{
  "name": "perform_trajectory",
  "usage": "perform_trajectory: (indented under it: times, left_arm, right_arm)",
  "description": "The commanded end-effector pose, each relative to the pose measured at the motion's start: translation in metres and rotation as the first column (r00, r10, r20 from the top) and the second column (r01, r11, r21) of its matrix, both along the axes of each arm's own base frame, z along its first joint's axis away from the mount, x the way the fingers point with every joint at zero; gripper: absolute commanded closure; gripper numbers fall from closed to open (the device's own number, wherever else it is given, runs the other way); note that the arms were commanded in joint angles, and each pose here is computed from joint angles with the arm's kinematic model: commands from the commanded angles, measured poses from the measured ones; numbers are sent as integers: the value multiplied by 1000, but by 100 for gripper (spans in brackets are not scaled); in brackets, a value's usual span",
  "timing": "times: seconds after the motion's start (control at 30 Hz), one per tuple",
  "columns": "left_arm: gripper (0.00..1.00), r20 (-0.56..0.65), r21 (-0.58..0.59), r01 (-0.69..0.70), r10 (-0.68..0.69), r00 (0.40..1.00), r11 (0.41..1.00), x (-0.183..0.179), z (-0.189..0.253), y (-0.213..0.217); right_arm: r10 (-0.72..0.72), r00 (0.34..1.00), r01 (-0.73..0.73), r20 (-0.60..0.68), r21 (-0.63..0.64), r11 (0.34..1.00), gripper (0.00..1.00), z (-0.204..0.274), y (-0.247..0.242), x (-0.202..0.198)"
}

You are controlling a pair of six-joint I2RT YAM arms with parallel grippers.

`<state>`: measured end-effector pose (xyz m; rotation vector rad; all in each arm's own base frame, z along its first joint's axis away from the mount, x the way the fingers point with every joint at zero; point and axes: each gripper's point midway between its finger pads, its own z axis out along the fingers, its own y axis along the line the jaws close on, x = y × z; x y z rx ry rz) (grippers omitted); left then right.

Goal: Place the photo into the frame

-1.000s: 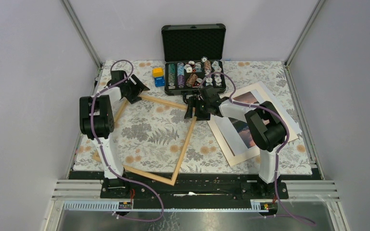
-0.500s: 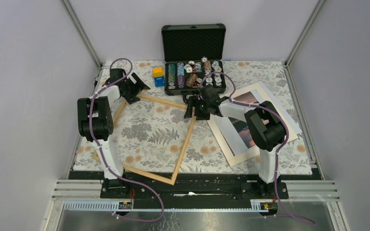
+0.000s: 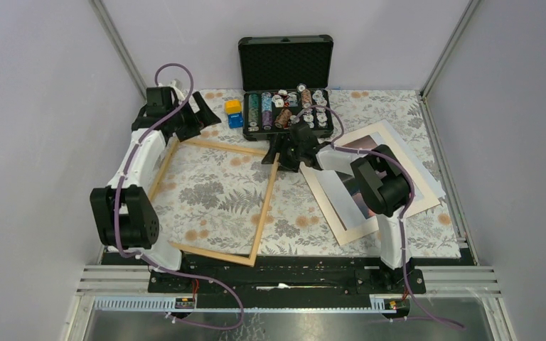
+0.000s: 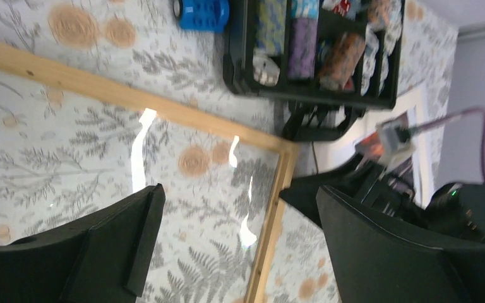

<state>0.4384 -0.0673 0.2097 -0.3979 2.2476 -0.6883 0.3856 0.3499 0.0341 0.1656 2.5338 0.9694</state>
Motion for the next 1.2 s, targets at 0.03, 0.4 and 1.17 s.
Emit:
perform_trajectory:
  times: [0.03,0.4,1.17]
  left_arm:
    - [1,-53,32,129,-128,990,991,-42,-15,-24]
    - [1,27,-206,545,-552,833,813,-133,-32,-256]
    - [1,-242,-305,584,-655,716,752,-182,-150,-432]
  right_arm:
    - [46,996,-44,74,-25,999,15,30,1,15]
    - [-438,899,402,12,-420,813,0,67,-307,-41]
    - [-961,262,938,94,-257,230,0,28,-545,-107]
